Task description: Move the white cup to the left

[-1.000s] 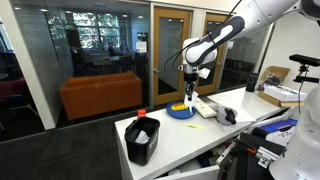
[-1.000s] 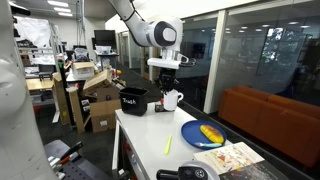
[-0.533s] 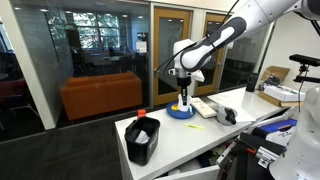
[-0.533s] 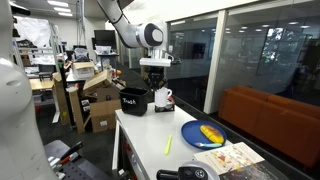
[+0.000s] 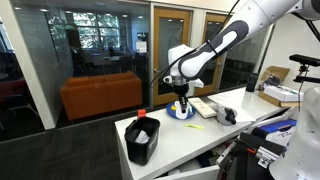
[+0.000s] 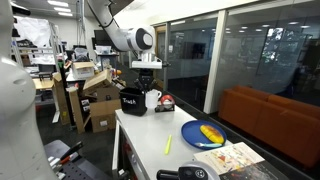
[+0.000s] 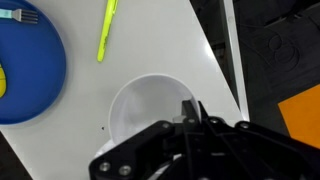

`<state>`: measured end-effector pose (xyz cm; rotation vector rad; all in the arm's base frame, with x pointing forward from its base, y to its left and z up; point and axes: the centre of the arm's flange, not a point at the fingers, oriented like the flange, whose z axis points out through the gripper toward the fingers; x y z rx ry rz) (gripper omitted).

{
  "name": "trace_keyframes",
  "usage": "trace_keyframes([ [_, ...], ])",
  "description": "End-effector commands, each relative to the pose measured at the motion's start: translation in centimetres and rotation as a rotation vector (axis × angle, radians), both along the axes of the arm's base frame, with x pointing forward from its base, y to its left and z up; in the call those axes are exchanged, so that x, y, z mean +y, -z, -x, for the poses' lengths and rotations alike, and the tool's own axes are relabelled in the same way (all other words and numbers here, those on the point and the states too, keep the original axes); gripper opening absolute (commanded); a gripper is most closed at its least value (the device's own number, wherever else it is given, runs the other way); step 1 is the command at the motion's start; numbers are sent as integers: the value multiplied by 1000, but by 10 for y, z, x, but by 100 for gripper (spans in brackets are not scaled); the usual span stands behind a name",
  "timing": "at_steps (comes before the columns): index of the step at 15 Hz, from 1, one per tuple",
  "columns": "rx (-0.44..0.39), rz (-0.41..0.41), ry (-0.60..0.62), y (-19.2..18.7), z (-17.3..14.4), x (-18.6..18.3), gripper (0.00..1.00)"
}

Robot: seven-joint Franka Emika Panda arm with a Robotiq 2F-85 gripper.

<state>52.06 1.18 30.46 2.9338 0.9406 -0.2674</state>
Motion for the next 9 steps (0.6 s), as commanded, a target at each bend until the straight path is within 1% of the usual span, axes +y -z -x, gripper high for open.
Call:
trace_keyframes([
  [1,0,2,-61,17,1,11,1],
  [9,36,-32,-136,72,1,40,1],
])
